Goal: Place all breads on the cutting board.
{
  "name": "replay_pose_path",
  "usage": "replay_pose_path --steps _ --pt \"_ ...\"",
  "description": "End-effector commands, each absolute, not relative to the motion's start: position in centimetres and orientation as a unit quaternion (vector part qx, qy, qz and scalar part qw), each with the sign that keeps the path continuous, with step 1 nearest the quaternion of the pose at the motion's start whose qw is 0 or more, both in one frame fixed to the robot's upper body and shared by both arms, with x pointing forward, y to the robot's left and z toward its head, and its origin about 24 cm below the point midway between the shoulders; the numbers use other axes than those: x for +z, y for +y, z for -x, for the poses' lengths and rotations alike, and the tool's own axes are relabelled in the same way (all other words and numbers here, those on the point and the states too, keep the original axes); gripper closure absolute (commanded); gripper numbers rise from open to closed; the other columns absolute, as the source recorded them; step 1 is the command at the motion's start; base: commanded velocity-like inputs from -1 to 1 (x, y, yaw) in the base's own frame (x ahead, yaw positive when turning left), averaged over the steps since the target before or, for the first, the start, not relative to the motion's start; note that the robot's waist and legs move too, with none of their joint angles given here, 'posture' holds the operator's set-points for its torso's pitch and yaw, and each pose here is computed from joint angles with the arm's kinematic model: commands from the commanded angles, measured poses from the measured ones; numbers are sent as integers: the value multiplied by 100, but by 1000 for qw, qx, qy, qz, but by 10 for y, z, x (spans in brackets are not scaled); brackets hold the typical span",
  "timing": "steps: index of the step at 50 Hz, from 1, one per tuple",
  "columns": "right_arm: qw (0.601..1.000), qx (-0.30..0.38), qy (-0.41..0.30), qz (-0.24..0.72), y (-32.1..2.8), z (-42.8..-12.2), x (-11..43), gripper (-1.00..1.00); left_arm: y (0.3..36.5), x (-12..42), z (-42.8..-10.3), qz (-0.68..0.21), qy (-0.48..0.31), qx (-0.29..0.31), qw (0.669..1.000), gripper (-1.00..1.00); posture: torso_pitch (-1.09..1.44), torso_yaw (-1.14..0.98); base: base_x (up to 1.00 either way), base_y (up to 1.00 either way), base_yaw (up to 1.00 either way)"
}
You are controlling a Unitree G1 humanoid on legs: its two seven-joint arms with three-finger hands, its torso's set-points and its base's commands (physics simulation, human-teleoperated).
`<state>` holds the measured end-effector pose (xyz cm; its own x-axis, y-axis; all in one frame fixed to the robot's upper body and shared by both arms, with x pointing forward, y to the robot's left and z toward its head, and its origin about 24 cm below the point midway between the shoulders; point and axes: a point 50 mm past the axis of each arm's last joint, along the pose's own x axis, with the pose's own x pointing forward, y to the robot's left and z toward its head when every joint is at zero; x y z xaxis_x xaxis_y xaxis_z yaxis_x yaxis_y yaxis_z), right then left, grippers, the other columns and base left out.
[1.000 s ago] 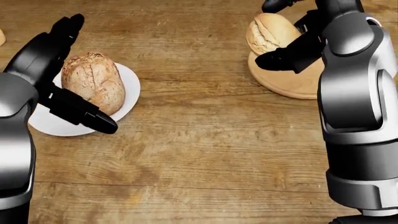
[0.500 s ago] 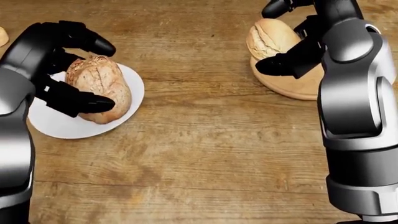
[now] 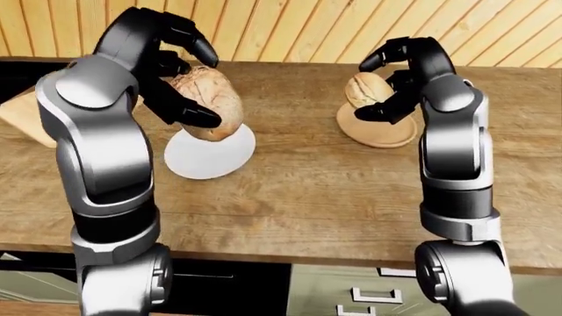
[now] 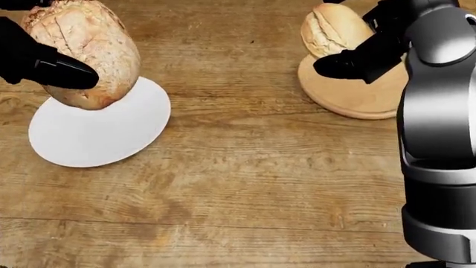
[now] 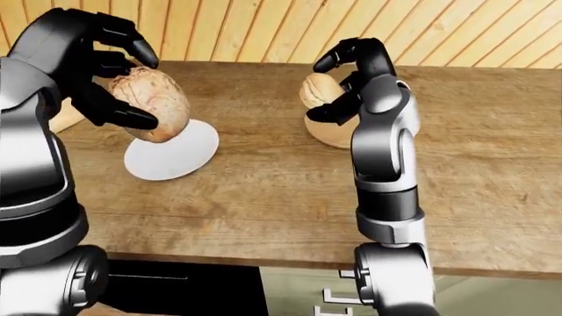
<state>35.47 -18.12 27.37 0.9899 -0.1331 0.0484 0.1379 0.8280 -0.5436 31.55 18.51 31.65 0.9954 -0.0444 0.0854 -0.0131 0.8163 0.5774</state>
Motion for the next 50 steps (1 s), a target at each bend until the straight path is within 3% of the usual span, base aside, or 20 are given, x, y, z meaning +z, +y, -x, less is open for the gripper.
replay_pose_path --steps 1,50 --pt "953 -81 -48 289 -180 -349 295 100 186 336 -308 -307 -83 6 948 100 0 0 0 0 0" --pt "952 -72 -44 296 -173 -349 294 100 192 353 -298 -318 -98 15 943 100 0 0 0 19 0"
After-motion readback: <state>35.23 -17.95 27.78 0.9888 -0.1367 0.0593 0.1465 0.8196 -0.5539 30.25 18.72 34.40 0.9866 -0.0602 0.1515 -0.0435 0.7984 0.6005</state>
